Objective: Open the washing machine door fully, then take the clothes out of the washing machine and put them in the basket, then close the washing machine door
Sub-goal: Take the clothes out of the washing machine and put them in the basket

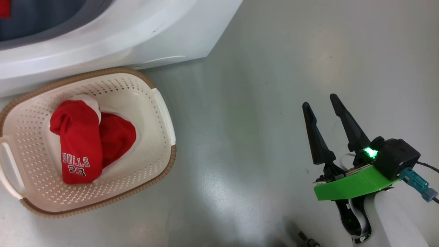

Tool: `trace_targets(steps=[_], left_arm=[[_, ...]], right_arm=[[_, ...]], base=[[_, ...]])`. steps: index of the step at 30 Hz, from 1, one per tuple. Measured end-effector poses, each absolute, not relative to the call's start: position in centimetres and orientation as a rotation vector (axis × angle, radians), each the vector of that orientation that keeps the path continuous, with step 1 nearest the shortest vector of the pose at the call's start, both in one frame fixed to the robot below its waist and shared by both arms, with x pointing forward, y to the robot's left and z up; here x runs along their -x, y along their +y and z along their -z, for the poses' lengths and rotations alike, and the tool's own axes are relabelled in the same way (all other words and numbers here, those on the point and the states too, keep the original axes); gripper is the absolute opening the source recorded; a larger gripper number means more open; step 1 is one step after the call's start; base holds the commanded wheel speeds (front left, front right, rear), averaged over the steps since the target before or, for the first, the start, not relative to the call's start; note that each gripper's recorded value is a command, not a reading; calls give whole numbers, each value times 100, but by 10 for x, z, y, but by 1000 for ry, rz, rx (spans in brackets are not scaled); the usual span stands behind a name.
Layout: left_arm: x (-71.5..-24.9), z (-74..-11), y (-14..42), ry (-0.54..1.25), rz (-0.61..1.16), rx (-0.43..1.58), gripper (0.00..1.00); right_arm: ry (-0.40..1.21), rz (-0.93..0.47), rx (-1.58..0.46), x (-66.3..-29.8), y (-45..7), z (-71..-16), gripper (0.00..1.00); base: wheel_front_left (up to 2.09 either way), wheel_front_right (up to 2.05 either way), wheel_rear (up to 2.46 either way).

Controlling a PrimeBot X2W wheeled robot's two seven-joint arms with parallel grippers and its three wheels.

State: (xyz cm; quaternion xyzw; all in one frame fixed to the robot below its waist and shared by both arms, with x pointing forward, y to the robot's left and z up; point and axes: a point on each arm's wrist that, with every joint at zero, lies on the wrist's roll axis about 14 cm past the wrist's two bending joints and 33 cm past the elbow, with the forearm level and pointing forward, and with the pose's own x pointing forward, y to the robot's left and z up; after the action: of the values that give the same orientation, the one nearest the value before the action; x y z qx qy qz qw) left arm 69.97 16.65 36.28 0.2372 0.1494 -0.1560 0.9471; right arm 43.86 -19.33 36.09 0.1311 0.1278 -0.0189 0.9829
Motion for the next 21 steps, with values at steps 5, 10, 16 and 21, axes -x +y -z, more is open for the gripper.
trace_targets(steps=[5, 10, 16, 21], left_arm=[[-700, -359, 166, 318, 325, -497, 28], [-698, -357, 167, 334, 331, -504, 0], [-697, -360, 170, 336, 320, -493, 0], [-696, -376, 167, 310, 256, -325, 0]], right_arm=[[262, 31, -267, -438, -191, -359, 100], [258, 30, -273, -438, -190, -361, 100], [243, 22, -275, -443, -188, -365, 100], [224, 27, -275, -446, -190, -370, 100]], base=[[0, 0, 0], [0, 0, 0], [0, 0, 0], [0, 0, 0]])
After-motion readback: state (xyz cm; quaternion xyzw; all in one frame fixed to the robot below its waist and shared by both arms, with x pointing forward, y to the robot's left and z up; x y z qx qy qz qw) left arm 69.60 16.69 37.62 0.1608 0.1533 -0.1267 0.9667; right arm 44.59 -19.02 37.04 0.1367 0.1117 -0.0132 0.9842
